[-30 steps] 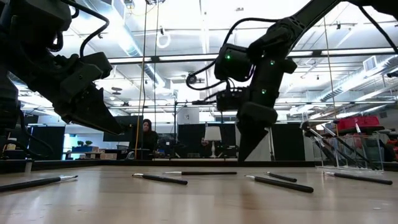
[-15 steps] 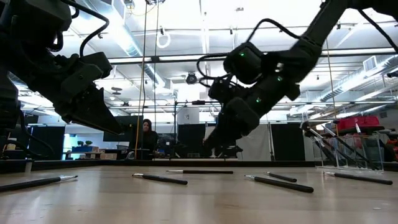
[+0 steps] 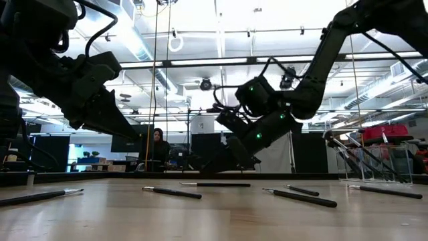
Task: Put items in baskets/containers
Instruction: Put the liner brush into the transparent organizer
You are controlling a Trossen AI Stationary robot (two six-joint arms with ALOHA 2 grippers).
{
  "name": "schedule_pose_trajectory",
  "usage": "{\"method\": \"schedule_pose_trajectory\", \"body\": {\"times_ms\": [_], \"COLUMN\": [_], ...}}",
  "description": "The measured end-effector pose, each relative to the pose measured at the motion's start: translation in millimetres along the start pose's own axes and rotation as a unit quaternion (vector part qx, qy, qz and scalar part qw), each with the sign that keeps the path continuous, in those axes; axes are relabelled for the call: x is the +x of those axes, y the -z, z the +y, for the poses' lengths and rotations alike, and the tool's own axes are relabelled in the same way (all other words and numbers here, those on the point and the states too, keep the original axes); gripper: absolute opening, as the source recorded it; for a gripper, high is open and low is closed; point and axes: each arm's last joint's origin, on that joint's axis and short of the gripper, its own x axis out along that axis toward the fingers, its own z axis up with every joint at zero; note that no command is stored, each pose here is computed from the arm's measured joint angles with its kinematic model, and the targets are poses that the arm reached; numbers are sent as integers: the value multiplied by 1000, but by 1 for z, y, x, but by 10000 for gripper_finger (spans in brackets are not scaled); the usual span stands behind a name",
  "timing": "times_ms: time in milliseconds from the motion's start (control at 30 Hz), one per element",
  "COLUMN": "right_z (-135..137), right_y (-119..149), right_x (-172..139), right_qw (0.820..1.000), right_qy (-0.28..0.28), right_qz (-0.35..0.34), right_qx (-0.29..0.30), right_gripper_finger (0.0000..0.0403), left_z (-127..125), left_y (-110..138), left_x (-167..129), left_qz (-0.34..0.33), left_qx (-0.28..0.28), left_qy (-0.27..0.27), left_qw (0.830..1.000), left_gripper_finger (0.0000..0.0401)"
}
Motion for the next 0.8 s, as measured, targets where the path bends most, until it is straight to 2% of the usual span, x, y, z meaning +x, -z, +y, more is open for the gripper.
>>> {"method": "schedule_pose_trajectory", "body": {"times_ms": [133, 433, 533, 667, 800], "right_z": [0, 8, 9, 8, 9], "right_y": [7, 18, 21, 29, 33], "right_x": [3, 10, 10, 10, 10], "right_qw": [999, 997, 997, 994, 993], "right_qy": [-53, -71, -72, -82, -69], "right_qz": [-7, 11, 33, 68, 83], "right_qx": [-6, -22, -25, -39, -45], "right_gripper_finger": [145, 119, 90, 21, 13], "left_z": [0, 0, 0, -1, -1], "left_y": [0, 0, 0, 0, 0], "left_x": [0, 0, 0, 0, 0], "left_qz": [1, 1, 1, 1, 2], "left_qx": [-1, 0, -1, -1, -1], "left_qy": [1, 2, 3, 3, 3], "left_qw": [1000, 1000, 1000, 1000, 1000], "left_gripper_finger": [60, 60, 60, 60, 60]}}
